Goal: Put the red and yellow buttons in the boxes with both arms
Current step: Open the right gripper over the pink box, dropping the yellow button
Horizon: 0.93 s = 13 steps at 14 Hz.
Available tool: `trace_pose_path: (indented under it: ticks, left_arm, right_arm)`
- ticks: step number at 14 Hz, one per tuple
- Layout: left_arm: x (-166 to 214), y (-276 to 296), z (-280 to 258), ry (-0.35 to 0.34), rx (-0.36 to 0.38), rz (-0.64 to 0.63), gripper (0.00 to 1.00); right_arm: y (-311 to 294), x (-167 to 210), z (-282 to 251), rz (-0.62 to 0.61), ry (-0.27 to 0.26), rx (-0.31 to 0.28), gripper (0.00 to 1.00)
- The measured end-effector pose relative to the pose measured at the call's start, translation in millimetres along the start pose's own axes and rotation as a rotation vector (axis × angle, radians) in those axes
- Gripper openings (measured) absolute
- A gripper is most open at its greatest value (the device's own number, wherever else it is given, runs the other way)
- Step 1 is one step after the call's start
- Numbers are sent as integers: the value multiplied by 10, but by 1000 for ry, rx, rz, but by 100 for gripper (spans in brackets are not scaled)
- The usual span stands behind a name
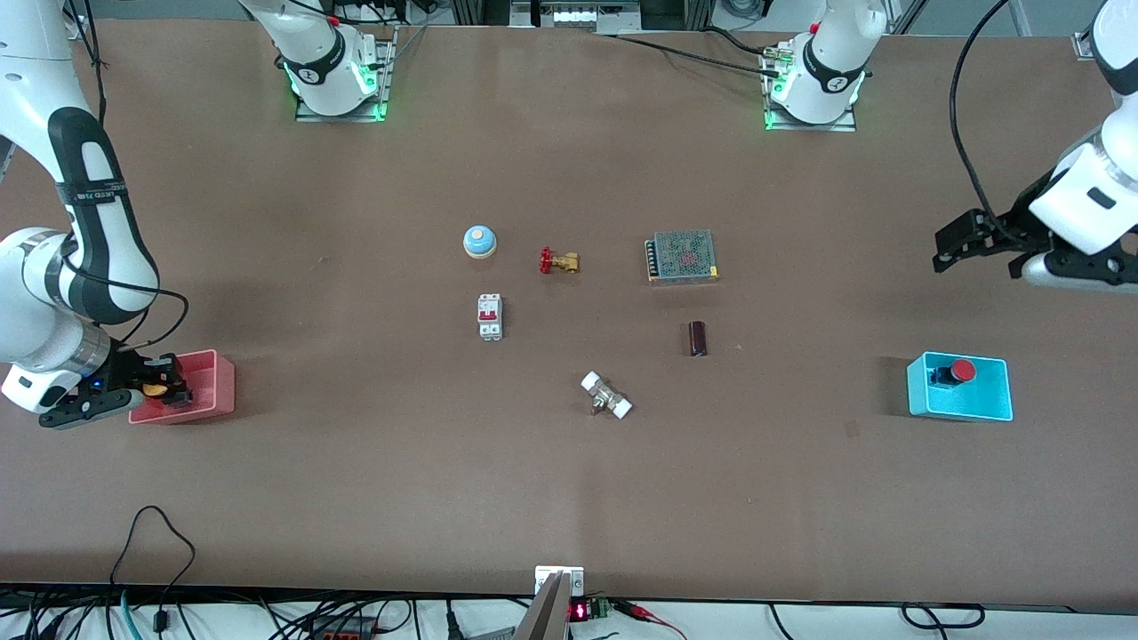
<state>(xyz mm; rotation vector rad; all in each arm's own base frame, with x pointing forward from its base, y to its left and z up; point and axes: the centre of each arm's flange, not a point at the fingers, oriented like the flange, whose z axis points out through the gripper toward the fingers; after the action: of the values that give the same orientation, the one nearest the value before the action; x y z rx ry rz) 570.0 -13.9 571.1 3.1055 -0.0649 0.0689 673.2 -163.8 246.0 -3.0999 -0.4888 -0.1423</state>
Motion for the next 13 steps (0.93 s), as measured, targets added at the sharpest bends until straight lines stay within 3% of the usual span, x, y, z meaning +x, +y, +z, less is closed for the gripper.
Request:
trace_pose_path:
  ticks: [4,7,9,12,13]
  left_arm:
    - [-17,80,40,-10,-1,13,100]
    - [-31,78,53,-23,-1,11,100]
    - [-29,76,53,-24,-1,10,100]
    - [38,8,65,-29,-1,-1,100]
    - [81,-8,86,-36,-1,-3,100]
  right_arm:
    - [-3,-11,94,1,-4,3,41]
    - [-3,-11,96,1,-4,3,66]
    - [-6,-10,97,0,-4,3,71]
    - [-27,15,74,-3,1,3,96]
    - [-52,55,5,-9,5,2,100]
